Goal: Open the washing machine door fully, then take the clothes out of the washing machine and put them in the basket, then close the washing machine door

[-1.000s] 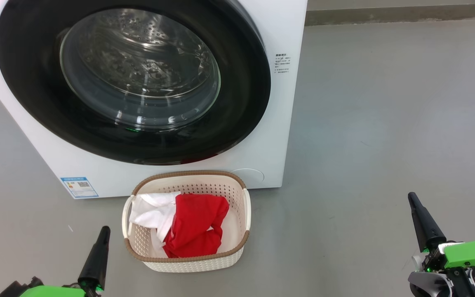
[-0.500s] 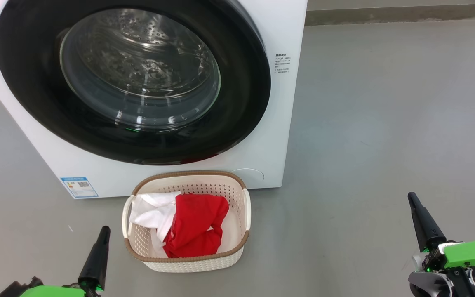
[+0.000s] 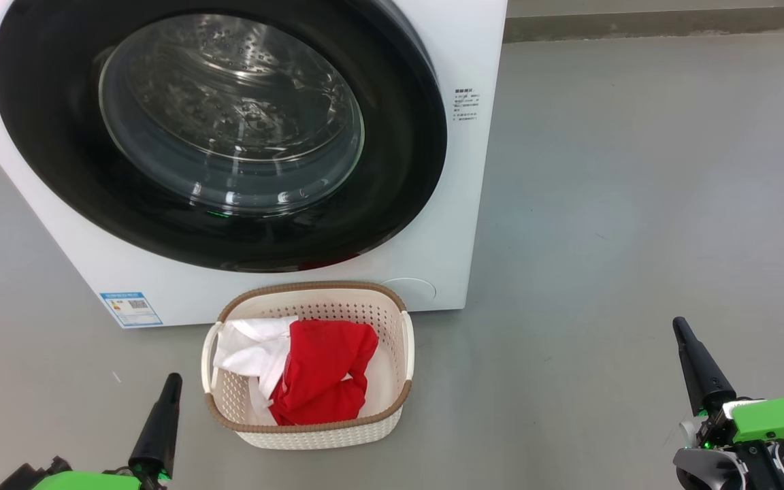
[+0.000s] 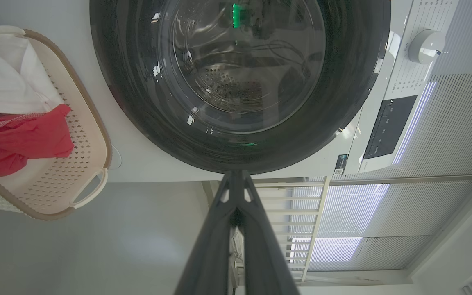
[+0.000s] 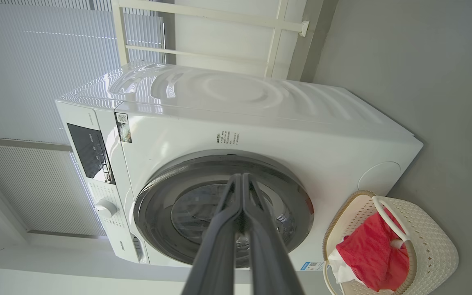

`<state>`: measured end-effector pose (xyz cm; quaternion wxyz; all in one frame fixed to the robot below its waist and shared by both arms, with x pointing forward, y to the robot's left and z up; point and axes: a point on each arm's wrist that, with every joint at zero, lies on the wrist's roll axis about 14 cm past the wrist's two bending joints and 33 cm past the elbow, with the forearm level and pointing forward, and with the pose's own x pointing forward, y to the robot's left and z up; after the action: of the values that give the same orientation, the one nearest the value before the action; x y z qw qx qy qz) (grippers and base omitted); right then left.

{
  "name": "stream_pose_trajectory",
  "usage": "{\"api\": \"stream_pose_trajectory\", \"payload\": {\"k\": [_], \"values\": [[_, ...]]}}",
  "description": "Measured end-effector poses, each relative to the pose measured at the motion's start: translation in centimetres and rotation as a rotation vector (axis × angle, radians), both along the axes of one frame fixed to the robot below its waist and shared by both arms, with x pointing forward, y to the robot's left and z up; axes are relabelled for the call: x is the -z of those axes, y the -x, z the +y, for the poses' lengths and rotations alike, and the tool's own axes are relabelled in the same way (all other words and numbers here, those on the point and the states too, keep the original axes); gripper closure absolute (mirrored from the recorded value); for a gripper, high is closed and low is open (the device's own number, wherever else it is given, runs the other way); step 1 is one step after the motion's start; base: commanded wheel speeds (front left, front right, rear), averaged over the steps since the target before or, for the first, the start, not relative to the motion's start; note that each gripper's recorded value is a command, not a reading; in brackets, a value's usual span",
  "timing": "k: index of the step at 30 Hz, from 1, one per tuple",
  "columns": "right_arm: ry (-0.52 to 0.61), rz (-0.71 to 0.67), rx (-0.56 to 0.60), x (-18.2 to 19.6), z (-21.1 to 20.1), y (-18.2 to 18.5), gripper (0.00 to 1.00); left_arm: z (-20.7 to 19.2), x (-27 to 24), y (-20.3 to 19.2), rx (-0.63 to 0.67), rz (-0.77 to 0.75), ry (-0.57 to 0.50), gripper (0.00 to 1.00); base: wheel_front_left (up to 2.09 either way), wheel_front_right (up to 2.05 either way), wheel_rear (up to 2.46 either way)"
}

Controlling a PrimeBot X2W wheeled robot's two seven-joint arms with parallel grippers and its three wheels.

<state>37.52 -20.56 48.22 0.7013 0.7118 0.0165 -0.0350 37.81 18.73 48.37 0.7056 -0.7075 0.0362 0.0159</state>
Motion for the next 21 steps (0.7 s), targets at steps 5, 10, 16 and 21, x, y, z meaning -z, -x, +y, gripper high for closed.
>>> {"api": "stream_pose_trajectory", "payload": {"k": [5,10,16,21], "values": [[0.000,0.000,-0.001,0.00,0.02,0.00,1.00,0.00,0.00,0.00,0.000,0.000,0.000,1.00,0.00,0.00,0.00],[0.000,0.000,-0.001,-0.01,0.03,0.00,1.00,0.00,0.00,0.00,0.000,0.000,0.000,1.00,0.00,0.00,0.00],[-0.001,-0.001,-0.001,-0.01,0.03,-0.01,1.00,0.00,0.00,0.00,0.000,0.000,0.000,1.00,0.00,0.00,0.00],[-0.001,-0.001,-0.003,-0.04,0.07,-0.03,1.00,0.00,0.00,0.00,0.000,0.000,0.000,1.00,0.00,0.00,0.00]]}}
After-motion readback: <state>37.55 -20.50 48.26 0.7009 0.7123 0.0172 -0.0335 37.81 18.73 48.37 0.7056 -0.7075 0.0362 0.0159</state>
